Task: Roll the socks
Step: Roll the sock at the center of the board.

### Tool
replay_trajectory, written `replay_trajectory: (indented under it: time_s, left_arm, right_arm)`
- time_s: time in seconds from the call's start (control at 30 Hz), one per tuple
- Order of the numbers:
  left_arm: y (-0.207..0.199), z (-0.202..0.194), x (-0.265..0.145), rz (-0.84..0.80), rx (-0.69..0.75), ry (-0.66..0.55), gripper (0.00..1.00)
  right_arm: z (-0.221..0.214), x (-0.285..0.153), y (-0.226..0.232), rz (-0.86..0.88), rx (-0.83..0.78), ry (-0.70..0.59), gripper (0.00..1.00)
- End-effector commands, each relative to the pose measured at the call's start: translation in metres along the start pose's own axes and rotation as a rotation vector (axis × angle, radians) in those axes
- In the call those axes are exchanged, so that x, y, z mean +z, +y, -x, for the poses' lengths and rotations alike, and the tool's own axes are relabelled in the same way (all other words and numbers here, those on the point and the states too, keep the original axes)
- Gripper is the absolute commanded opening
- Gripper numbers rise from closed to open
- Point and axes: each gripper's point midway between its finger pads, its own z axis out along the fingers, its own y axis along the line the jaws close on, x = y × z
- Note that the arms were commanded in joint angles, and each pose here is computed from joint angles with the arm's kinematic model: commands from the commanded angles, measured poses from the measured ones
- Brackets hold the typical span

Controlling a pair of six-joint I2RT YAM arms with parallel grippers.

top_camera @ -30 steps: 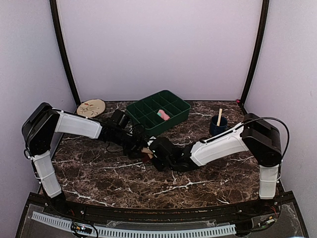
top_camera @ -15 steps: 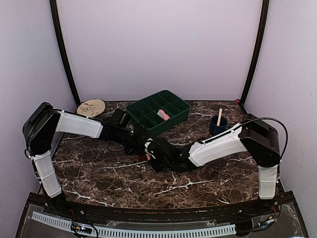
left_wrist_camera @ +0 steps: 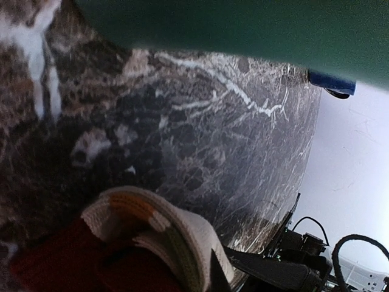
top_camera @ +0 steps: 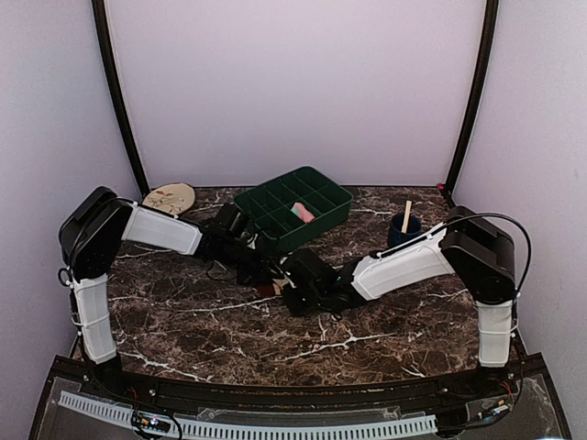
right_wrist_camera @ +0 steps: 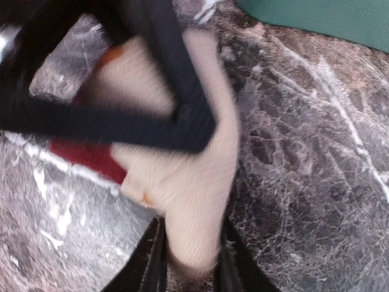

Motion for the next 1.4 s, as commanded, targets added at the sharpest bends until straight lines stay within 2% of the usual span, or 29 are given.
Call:
replay_trajectory:
  time_s: [0.0,0.2,0.53,0.9,1.37]
  left_arm:
    - [-0.010,0.029,-0.006,-0.096,0.105,-0.077,0.00]
    - [-0.013,0.035,-0.007,-0.174,0.147,-0.046,0.00]
    - [0.000,0.028,-0.002,-0.244,0.141,0.057,0.00]
    - [0.010,0.027,-0.008,-0.290,0.148,0.080,0.00]
    - [0.023,0.027,-0.008,-0.314,0.135,0.095,0.00]
  right_arm:
    - [-0.004,-0.014,0.010,0.131,0.115,0.024,0.27]
    - [-0.008,-0.028,0.013,0.253,0.204,0.019,0.36]
    - [0.022,-0.044,0.000,0.370,0.338,-0.100,0.39]
    - [0.058,-0.013,-0.027,0.426,0.491,-0.171,0.42]
    - [0.051,0.022,-0.016,0.498,0.605,-0.126,0.43]
